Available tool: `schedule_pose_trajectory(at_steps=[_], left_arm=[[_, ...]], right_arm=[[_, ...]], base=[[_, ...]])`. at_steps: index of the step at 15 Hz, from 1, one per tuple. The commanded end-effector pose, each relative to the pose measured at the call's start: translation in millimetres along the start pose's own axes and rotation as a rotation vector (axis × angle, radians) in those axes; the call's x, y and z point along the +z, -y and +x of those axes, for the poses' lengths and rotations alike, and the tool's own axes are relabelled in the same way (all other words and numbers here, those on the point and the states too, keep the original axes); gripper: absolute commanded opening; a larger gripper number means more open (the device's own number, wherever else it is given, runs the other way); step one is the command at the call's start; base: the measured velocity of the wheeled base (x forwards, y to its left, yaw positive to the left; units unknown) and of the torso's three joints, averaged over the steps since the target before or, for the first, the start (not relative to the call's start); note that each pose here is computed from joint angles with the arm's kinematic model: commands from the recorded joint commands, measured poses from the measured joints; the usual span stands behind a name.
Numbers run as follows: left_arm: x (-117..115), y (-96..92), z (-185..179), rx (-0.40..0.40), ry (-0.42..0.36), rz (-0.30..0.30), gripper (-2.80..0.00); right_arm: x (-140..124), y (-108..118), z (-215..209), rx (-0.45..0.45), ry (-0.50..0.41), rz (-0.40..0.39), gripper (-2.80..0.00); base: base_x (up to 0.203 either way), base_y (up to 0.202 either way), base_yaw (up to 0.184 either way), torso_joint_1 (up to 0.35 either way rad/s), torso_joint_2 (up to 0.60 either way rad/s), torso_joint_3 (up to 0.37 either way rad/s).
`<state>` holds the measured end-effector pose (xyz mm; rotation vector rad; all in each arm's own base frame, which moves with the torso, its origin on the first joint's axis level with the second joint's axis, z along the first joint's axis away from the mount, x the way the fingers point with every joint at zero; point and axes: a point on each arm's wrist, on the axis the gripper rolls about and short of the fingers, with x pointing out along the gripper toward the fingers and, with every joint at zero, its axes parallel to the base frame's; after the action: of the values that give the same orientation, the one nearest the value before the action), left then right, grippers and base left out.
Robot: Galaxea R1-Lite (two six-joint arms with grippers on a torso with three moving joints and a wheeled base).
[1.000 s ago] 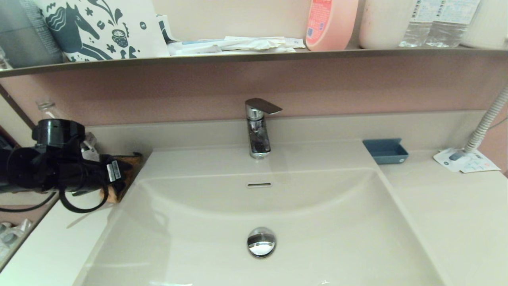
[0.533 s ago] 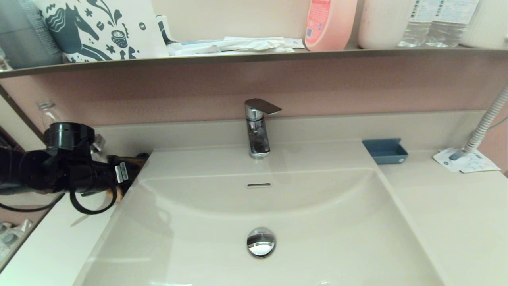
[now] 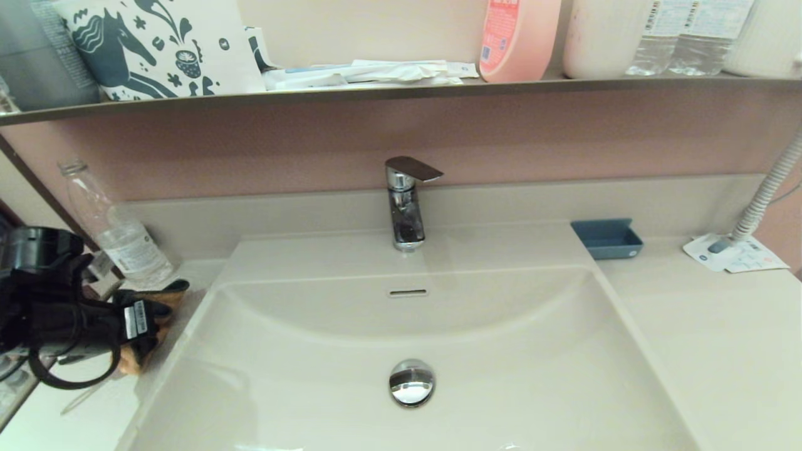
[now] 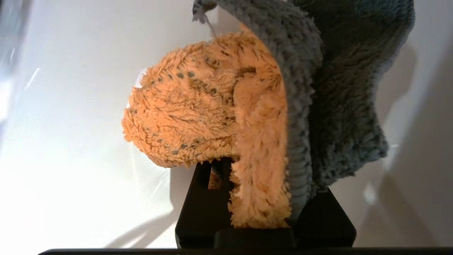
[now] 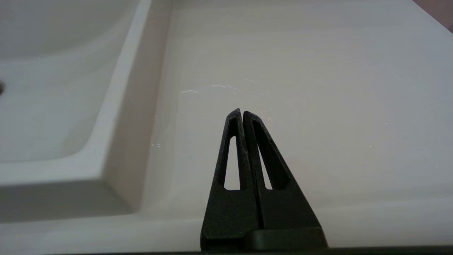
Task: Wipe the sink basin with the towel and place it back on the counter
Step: Wipe the sink
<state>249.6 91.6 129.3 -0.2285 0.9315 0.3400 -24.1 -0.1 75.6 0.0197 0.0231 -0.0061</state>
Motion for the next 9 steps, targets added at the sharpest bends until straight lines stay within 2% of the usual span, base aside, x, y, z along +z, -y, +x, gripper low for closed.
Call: schedule_pose_trajectory(at_steps=[1,6,7,8,9], left_arm=[[-7.8,-10.0,-18.2,0.023,0.004,-0.027,-2.80],[-27.0,-32.5,-45.5,0.083,-0.035,-0.070,-2.80],[-28.7,-40.8,-48.3,0.104,-0.032,-0.076,-2.80],[-30.0,-49.7,-51.1,0.125,-0.028,-0.078,-2.80],[-30.9,-57.2,-53.3,0.136,-0.025,-0.076,-2.80]], right_arm=[[0.0,0.0,0.1,0.000,-0.002,0.000,-2.80],[-0.1,0.0,0.1,0.000,-0.003,0.000,-2.80],[-2.2,0.0,0.1,-0.001,-0.023,0.000,-2.80],[-8.9,0.2,-0.3,-0.002,-0.089,0.000,-2.80],[-8.7,0.2,-0.3,-0.002,-0.087,0.000,-2.80]], base=[[0.000,0.000,0.000,0.000,0.00,0.000],[0.000,0.000,0.000,0.000,0.00,0.000],[0.000,0.000,0.000,0.000,0.00,0.000],[0.000,0.000,0.000,0.000,0.00,0.000],[0.000,0.000,0.000,0.000,0.00,0.000]])
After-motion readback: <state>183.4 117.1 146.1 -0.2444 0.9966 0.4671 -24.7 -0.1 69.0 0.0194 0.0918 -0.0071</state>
